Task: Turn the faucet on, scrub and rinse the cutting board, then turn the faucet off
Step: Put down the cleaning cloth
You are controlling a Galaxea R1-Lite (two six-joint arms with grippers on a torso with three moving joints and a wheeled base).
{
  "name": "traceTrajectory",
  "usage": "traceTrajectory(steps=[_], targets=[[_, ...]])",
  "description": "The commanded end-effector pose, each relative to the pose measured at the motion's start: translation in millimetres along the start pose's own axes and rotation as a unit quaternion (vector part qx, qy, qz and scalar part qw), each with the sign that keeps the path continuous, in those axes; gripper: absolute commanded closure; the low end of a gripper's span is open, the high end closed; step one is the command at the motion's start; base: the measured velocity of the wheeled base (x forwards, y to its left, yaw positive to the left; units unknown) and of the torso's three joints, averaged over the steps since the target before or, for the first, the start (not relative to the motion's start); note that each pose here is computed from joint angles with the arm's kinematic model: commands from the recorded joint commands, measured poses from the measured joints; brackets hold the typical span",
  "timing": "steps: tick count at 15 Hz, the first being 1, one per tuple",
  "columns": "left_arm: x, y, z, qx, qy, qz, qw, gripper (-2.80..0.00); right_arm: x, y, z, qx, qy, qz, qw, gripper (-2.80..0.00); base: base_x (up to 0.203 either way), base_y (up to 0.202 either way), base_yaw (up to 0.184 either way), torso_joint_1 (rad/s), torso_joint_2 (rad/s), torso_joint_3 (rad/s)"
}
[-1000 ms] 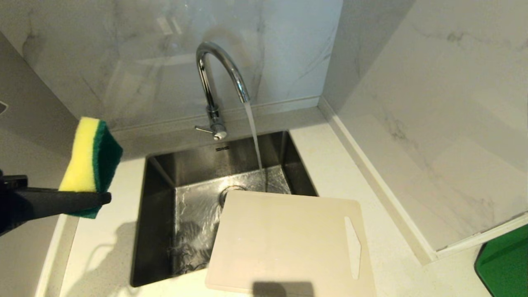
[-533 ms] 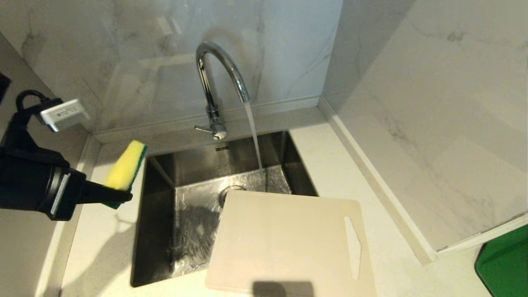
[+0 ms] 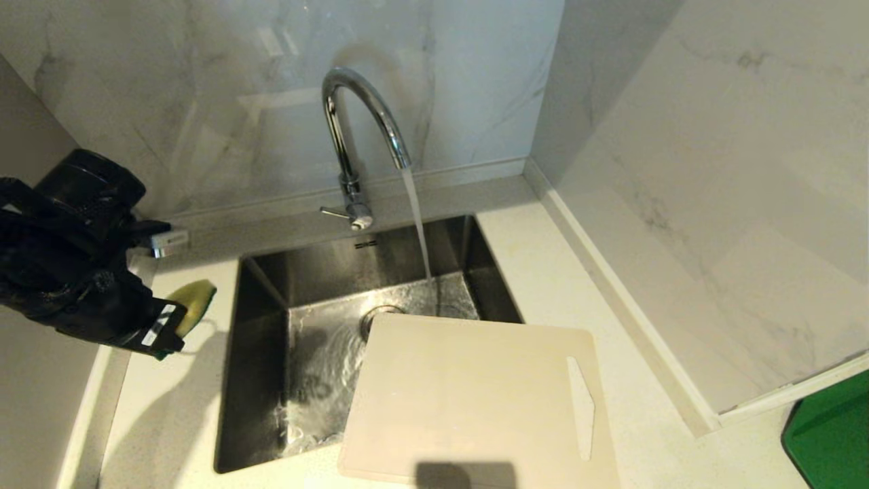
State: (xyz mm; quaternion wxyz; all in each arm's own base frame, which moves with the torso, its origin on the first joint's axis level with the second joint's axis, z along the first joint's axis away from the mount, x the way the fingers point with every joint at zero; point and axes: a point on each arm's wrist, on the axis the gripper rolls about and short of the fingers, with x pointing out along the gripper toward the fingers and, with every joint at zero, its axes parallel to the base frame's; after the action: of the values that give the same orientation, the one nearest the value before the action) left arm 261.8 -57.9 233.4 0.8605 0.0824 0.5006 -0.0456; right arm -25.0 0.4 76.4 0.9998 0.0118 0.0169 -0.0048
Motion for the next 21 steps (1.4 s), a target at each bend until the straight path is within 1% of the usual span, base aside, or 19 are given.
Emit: traceTrajectory(steps=[1,3,5,8,10,12,14,19,21], targets=[[26,23.4,4,-0.037,0.041,0.025,0.9982,0.00,0,0,0,0.000,0.000,0.000,1.000,0.00,0.000,0.000,0.000,0.000,0.00,0.000],[36,43.9,2,-0.068,0.056,0.040,0.9953,0.00,0,0,0,0.000,0.000,0.000,1.000,0.00,0.000,0.000,0.000,0.000,0.00,0.000],[48,58.8,1,-0.092,0.074,0.037,0.9923,0.00,0,0,0,0.000,0.000,0.000,1.000,0.00,0.000,0.000,0.000,0.000,0.00,0.000],[65,75.8,-1,-0.111,0.095,0.041,0.9883,0.00,0,0,0,0.000,0.000,0.000,1.000,0.00,0.000,0.000,0.000,0.000,0.00,0.000],[75,83.0,-2,-0.120,0.108,0.044,0.9858,0.00,0,0,0,0.000,0.000,0.000,1.000,0.00,0.000,0.000,0.000,0.000,0.00,0.000],[86,90.6,-3,-0.127,0.115,0.047,0.9842,0.00,0,0,0,0.001,0.000,0.001,1.000,0.00,0.000,0.000,0.000,0.000,0.00,0.000],[96,97.6,-5,-0.126,0.124,0.046,0.9833,0.00,0,0,0,0.000,0.000,0.001,1.000,0.00,0.000,0.000,0.000,0.000,0.00,0.000],[118,102.9,-6,-0.127,0.135,0.033,0.9821,0.00,0,0,0,0.000,0.000,0.001,1.000,0.00,0.000,0.000,0.000,0.000,0.00,0.000],[124,103.2,-3,-0.115,0.130,0.014,0.9848,0.00,0,0,0,0.000,0.000,0.001,1.000,0.00,0.000,0.000,0.000,0.000,0.00,0.000]])
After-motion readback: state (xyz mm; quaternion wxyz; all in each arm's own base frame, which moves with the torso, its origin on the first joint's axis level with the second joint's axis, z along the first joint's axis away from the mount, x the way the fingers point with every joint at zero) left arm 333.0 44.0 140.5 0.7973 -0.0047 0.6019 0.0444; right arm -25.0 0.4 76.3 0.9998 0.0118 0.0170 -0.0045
